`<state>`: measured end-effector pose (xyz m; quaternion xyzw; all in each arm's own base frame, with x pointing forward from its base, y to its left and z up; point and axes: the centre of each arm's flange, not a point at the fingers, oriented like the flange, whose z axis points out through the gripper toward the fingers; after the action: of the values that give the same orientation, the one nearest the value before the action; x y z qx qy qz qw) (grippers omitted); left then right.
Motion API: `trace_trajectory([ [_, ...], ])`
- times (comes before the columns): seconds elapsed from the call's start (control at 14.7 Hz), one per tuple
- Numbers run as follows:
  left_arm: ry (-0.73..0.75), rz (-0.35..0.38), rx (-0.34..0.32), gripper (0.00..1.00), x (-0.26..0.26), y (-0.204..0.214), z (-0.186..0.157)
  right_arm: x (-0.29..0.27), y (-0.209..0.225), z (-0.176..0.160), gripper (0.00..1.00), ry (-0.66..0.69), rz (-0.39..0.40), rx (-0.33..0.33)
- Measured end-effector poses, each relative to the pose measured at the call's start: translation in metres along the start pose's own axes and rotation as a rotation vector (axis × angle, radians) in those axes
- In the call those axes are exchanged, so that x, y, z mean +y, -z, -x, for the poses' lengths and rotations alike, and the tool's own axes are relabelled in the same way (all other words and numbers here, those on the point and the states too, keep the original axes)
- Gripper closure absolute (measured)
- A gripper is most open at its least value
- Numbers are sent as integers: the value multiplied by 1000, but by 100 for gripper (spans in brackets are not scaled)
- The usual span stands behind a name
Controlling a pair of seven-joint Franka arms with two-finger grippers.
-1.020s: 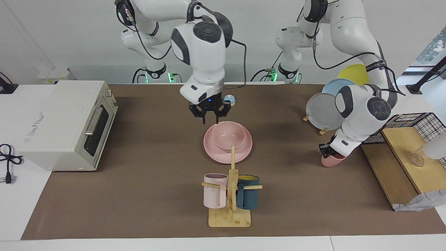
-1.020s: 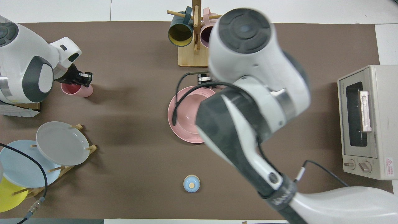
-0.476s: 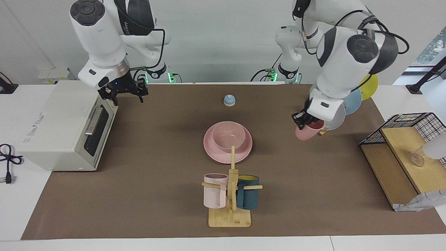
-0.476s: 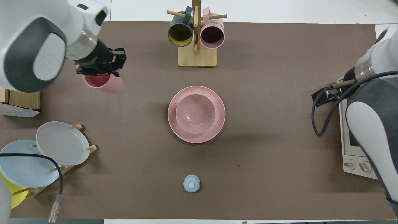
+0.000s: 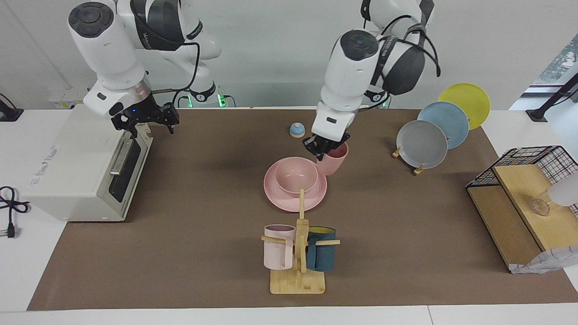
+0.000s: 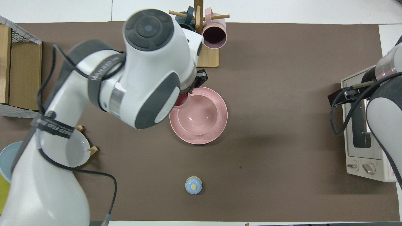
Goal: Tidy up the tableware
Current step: 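Carry the pink cup over the pink bowl with the left gripper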
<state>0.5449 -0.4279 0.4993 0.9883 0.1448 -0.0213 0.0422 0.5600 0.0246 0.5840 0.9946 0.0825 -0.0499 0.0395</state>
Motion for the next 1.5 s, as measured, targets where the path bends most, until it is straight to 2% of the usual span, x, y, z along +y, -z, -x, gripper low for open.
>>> trace_trajectory([
  [0.14,13,-6,-5,96,8,-27,9,7,-1,0,0,-12,-1,6],
  [0.68,29,-34,-25,96,17,-91,13,25,-3,10,0,-50,-29,-19],
  [1.16,15,-45,-31,95,21,-111,25,25,5,13,0,-51,-25,16],
  [1.22,12,-48,-28,90,21,-111,25,27,5,13,0,-55,-25,15],
  [1.29,8,-52,-20,81,20,-111,25,30,4,14,0,-60,-26,15],
  [1.5,10,-56,0,47,14,-95,18,35,4,15,0,-68,-27,14],
])
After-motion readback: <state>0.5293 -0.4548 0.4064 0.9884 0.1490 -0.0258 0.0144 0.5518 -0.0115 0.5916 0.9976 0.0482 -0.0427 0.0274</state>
